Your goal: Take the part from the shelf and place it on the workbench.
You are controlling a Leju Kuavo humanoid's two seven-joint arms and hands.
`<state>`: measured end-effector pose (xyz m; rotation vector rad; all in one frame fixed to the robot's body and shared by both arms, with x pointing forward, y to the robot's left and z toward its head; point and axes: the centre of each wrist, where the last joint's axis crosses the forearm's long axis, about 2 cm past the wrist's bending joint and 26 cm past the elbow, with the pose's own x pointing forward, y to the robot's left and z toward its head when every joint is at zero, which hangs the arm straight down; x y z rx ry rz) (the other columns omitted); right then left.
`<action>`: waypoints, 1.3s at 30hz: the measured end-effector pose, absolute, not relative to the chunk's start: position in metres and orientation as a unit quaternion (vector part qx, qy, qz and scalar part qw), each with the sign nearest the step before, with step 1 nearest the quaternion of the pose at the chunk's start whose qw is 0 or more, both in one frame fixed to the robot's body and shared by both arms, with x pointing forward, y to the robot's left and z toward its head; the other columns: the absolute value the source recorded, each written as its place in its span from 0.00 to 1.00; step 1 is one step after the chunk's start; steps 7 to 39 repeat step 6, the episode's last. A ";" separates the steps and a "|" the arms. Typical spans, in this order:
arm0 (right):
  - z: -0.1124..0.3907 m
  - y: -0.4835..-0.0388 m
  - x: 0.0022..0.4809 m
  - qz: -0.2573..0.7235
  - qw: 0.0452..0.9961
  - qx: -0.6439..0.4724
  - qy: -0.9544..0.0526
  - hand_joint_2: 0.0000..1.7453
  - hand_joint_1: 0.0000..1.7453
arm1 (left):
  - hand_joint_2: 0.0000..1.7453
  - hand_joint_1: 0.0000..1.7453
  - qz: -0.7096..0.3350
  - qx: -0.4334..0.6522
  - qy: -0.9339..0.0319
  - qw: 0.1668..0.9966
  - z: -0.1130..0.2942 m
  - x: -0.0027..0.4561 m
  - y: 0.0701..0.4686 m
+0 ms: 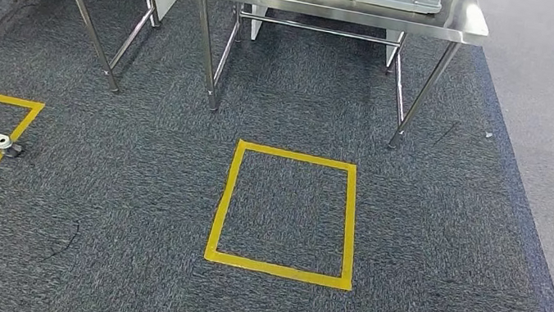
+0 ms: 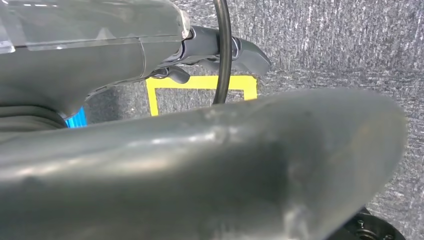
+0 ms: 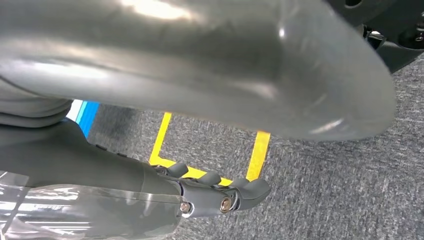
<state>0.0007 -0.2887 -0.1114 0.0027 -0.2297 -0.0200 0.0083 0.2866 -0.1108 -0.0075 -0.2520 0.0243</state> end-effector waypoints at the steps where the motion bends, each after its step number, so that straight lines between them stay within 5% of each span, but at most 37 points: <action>1: -0.112 -0.288 -0.007 -0.009 0.994 0.002 -0.105 0.00 0.00 | 0.00 0.00 0.012 -0.003 -0.138 0.990 -0.110 0.017 0.287; 6: -0.110 -0.291 -0.087 -0.007 1.000 -0.001 0.000 0.00 0.00 | 0.00 0.00 0.012 -0.003 -0.254 0.967 -0.091 0.102 0.288; 39: -0.110 -0.291 -0.087 -0.007 1.000 -0.001 0.000 0.00 0.00 | 0.00 0.00 0.012 -0.003 -0.254 0.967 -0.091 0.102 0.288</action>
